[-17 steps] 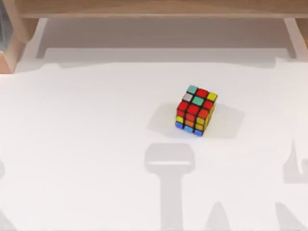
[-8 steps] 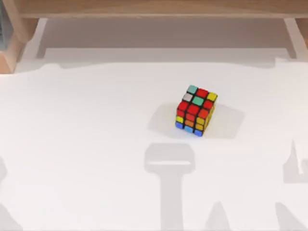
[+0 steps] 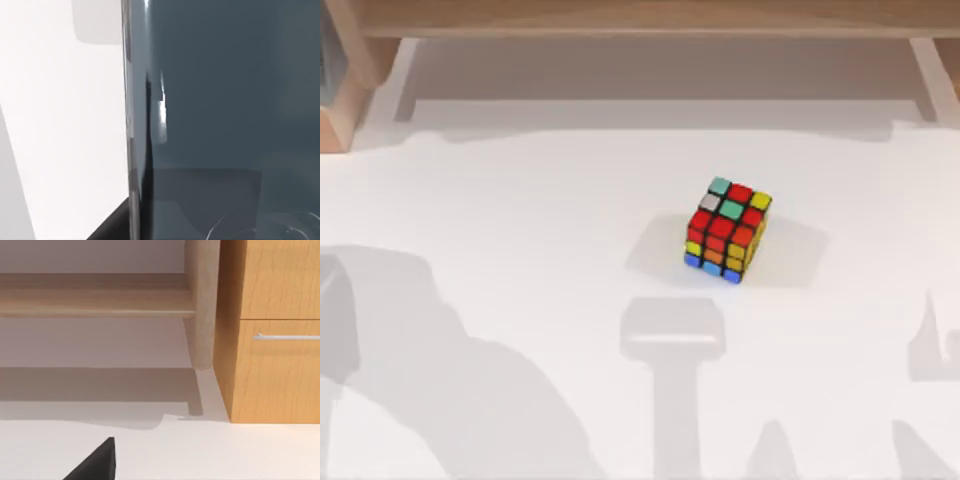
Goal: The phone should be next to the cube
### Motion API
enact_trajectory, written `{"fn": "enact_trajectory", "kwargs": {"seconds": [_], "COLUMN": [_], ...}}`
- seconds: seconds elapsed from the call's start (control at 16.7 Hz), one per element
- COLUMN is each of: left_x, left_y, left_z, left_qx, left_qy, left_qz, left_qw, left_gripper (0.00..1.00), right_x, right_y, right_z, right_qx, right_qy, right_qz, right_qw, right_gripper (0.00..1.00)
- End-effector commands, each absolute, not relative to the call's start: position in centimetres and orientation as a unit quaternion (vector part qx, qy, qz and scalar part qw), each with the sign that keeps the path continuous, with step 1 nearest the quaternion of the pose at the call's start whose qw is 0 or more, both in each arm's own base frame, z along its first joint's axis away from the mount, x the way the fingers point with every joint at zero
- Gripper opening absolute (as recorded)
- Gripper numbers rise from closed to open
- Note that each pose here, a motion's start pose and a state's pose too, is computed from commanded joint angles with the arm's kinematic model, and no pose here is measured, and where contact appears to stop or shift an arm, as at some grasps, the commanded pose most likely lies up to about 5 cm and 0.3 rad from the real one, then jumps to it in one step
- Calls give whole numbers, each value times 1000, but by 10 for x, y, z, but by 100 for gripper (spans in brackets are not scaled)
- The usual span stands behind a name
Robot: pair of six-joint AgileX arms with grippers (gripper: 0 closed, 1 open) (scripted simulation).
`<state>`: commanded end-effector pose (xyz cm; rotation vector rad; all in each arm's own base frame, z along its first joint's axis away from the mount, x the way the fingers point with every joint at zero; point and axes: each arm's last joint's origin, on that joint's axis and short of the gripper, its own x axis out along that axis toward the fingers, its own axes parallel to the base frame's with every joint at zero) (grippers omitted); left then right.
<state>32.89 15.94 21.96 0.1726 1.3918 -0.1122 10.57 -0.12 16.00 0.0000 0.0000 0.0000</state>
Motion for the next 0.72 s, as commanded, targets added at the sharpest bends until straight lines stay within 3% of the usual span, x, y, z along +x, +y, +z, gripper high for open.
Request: {"fn": "enact_trajectory", "kwargs": {"seconds": [0.72], "left_x": [397], "left_y": [7], "left_z": [287], "left_qx": [39], "left_qy": [611], "left_qz": [-59], "left_qw": [788], "left_gripper": [0], "right_x": [106], "right_y": [-1], "right_z": [160], "right_qx": [0], "right_qy": [0], "right_qz": [0], "right_qw": [1000], "right_gripper": [100]}}
